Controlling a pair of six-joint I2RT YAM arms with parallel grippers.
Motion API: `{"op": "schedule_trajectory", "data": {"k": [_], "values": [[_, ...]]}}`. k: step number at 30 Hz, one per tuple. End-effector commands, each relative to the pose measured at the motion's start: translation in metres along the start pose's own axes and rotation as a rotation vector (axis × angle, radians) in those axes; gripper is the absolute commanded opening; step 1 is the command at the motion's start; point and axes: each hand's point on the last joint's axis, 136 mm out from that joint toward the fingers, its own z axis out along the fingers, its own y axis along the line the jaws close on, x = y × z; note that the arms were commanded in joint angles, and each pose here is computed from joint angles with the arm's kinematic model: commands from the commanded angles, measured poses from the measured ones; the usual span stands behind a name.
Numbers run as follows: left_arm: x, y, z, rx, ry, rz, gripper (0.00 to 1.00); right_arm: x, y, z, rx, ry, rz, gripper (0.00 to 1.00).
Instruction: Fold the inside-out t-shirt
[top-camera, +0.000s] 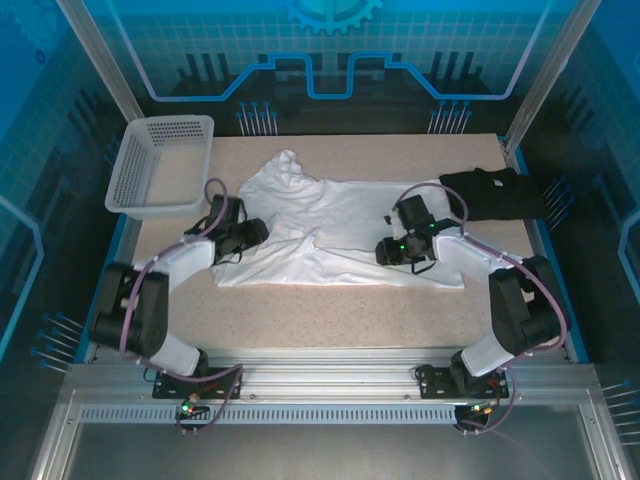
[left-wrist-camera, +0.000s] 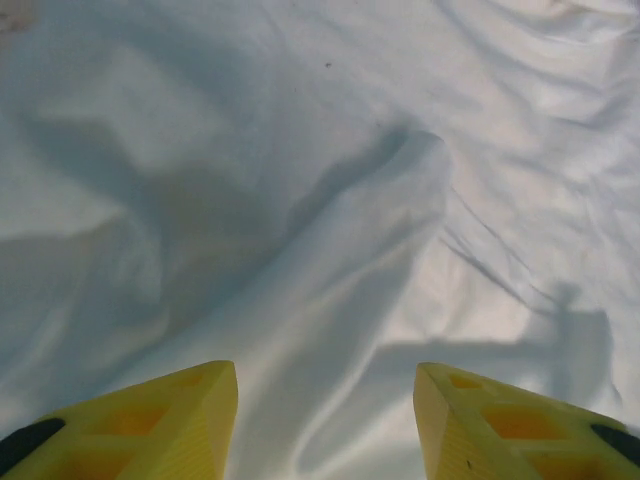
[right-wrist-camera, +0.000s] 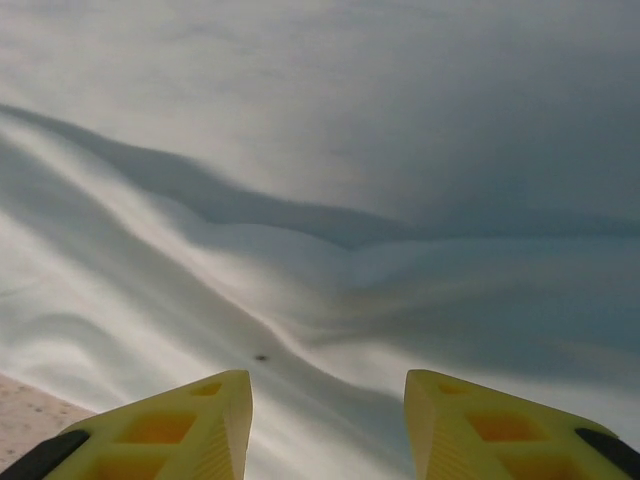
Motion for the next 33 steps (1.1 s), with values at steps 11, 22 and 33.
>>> {"op": "schedule_trajectory", "data": {"k": [11,22,33], "values": [[-0.007,0.008,0.042,-0.150,0.175,0.126,0.43,0.020,-0.026,-0.005,-0.003,0.008,0.071,0.45],[-0.001,0.011,0.052,-0.148,0.218,0.125,0.20,0.027,-0.060,0.002,0.156,0.150,0.179,0.41],[-0.028,0.019,0.036,-0.136,0.142,0.069,0.01,0.039,-0.077,0.011,0.253,0.269,0.204,0.33]]}}
